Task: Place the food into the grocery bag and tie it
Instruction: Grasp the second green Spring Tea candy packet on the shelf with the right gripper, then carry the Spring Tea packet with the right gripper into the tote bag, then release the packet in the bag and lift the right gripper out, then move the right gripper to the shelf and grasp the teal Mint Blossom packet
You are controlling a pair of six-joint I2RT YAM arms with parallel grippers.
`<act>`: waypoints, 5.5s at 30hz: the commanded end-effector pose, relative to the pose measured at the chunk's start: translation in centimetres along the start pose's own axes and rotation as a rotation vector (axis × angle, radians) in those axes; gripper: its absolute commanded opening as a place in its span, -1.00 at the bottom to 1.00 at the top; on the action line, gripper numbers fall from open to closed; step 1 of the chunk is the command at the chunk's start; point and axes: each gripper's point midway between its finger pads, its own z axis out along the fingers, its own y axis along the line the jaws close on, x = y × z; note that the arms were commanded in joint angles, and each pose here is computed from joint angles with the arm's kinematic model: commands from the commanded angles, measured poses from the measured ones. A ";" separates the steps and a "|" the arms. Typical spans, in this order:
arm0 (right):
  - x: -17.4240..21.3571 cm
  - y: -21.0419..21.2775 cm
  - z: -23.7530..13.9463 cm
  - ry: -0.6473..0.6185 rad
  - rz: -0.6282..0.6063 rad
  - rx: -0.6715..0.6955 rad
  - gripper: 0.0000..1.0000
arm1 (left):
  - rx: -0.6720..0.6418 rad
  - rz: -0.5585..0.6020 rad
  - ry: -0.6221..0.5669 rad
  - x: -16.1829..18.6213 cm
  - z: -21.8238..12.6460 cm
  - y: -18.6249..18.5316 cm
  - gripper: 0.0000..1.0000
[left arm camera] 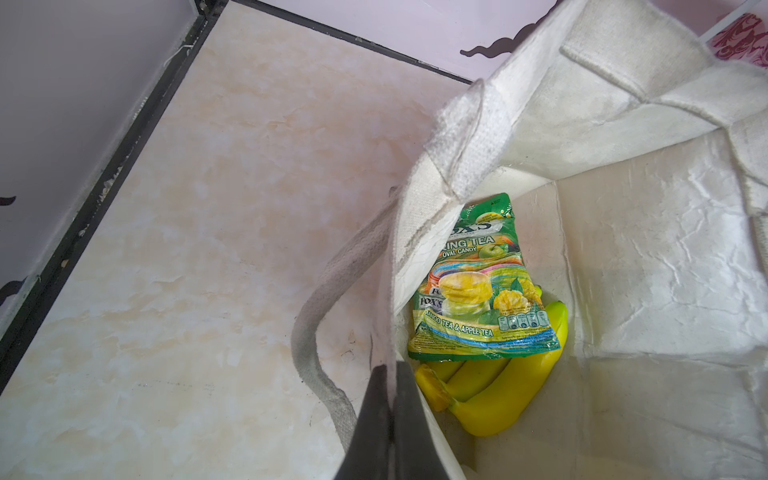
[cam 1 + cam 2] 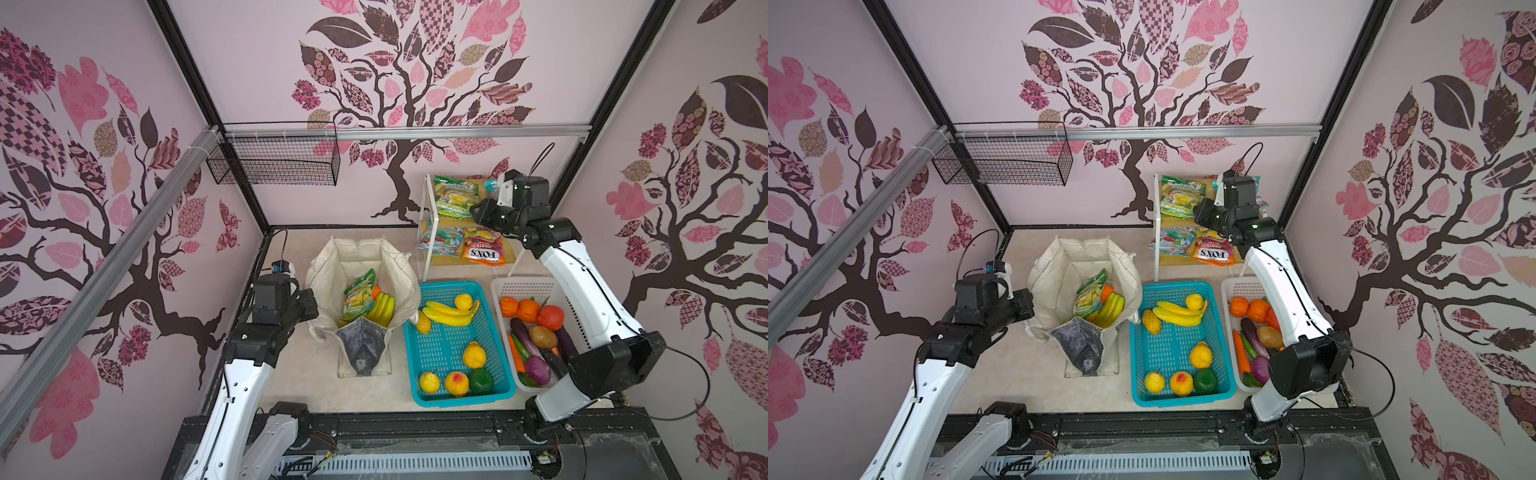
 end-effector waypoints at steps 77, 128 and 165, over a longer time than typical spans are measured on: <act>24.9 30.8 -5.4 0.378 -0.271 -0.607 -1.00 | 0.028 0.003 0.007 0.4 0.4 -0.3 -1.00; 33.9 23.4 1.6 0.521 -0.307 -0.428 -1.00 | 0.025 0.002 0.013 0.5 0.6 -0.3 -1.00; 10.0 18.8 -11.8 -0.214 -0.552 -0.210 0.99 | -0.037 0.005 0.019 0.7 0.7 0.8 -1.00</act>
